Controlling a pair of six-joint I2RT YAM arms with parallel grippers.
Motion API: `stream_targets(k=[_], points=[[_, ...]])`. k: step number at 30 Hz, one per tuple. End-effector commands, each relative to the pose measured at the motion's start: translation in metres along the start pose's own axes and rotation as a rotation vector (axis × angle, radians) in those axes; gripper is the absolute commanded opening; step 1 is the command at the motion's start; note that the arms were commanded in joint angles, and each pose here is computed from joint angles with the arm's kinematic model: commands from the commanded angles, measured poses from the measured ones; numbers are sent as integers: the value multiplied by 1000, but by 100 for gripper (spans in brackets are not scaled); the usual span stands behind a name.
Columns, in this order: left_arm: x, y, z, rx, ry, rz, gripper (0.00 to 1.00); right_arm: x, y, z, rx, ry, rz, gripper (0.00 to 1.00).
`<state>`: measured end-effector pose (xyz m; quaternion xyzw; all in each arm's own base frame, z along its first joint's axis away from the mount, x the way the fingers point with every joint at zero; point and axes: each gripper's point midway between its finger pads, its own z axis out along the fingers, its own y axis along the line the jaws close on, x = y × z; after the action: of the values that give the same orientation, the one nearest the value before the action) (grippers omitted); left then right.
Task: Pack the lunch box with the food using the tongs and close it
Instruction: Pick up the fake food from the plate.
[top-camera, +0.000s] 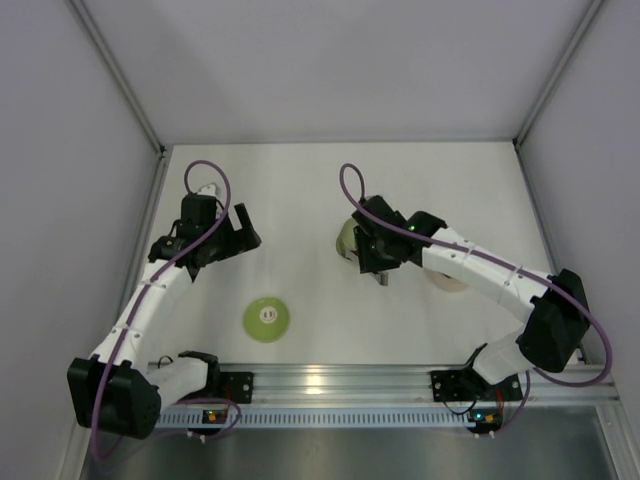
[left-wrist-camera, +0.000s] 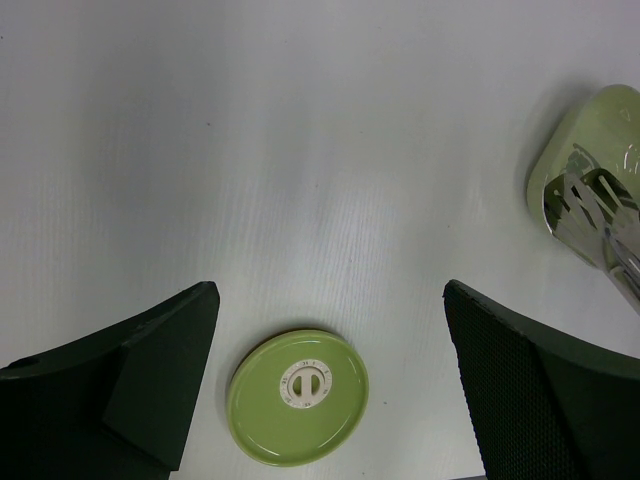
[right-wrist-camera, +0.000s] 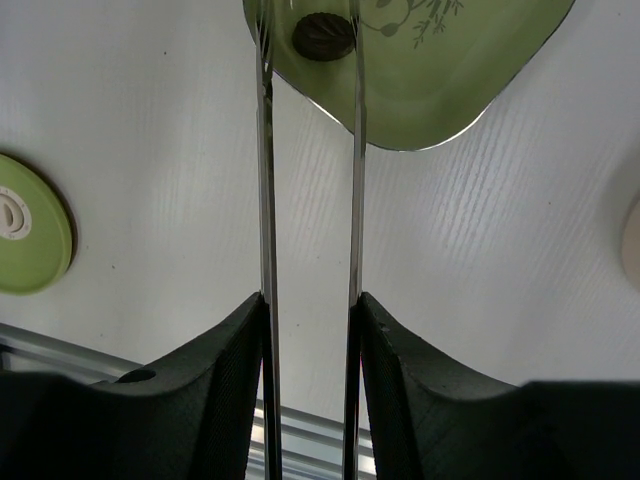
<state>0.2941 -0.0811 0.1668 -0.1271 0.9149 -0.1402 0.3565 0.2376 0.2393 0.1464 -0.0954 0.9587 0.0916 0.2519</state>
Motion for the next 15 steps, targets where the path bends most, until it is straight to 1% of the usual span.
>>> stream_targets(k=[1, 15], points=[[-11, -6, 0, 23, -48, 8, 99, -8, 7, -8, -23, -45, -19, 40], [-11, -7, 0, 28, -51, 6, 99, 10, -13, -4, 47, -2, -44, 41]])
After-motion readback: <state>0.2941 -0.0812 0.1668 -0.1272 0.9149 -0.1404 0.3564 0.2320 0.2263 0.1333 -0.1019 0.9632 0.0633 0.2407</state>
